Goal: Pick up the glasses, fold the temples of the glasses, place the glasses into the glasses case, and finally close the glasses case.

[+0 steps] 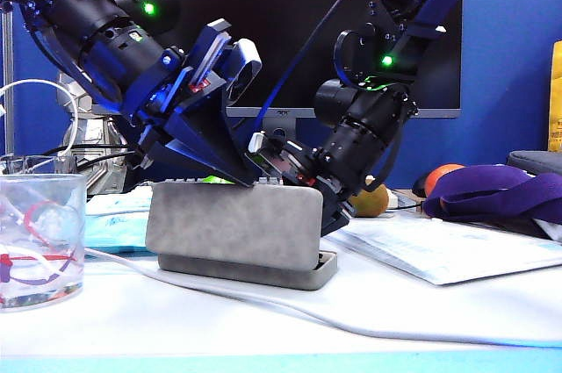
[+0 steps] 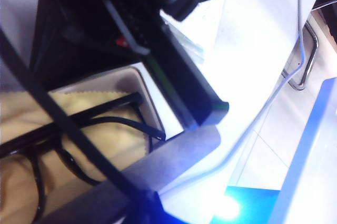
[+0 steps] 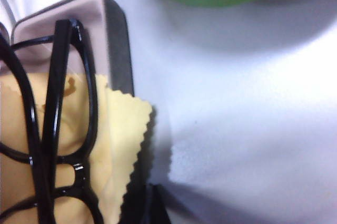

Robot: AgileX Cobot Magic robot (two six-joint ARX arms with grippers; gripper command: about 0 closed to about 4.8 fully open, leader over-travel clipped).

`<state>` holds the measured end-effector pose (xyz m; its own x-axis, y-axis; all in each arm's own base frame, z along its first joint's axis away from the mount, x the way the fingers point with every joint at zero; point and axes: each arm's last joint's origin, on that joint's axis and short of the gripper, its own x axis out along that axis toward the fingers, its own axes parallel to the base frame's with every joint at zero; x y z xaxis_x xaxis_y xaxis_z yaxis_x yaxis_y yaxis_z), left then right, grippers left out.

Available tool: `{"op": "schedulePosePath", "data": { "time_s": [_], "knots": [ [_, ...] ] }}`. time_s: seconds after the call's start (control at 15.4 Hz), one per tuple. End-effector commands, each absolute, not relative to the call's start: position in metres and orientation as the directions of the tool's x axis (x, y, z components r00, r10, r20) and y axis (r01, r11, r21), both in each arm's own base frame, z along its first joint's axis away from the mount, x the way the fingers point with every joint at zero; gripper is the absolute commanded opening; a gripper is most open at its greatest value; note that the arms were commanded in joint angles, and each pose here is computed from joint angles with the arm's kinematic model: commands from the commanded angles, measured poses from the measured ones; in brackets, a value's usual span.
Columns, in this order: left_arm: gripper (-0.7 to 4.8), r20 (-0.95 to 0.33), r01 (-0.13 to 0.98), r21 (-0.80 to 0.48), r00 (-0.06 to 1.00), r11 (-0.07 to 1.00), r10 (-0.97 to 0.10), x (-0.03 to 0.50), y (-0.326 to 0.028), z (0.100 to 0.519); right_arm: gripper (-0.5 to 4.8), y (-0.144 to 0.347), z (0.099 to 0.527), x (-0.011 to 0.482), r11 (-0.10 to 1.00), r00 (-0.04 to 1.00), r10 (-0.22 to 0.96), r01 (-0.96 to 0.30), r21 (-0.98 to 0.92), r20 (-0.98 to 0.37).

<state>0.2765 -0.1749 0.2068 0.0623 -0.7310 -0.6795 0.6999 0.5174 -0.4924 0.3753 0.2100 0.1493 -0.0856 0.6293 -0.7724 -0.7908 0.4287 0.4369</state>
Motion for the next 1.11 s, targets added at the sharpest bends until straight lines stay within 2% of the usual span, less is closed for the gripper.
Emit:
{"op": "schedulePosePath", "data": {
  "time_s": [0.07,0.33,0.91,1.11],
  "knots": [
    [-0.05,-0.685,0.694,-0.499,0.05,0.518,-0.727,0.273,-0.173,0.211,-0.01,0.211,0.15,0.374,0.417,-0.095,0.637,-0.793,0.445,-0.765],
    [-0.05,-0.708,0.704,-0.479,0.044,0.525,-0.705,0.27,-0.173,0.21,-0.01,0.211,0.15,0.374,0.416,-0.096,0.637,-0.792,0.446,-0.765],
    [-0.05,-0.731,0.732,-0.357,0.169,0.581,-0.661,0.28,-0.178,0.205,-0.01,0.211,0.149,0.372,0.403,-0.118,0.649,-0.785,0.471,-0.752],
    [-0.05,-0.743,0.724,-0.364,0.154,0.586,-0.651,0.284,-0.18,0.192,-0.01,0.211,0.149,0.372,0.404,-0.119,0.648,-0.784,0.472,-0.752]
  ]
}}
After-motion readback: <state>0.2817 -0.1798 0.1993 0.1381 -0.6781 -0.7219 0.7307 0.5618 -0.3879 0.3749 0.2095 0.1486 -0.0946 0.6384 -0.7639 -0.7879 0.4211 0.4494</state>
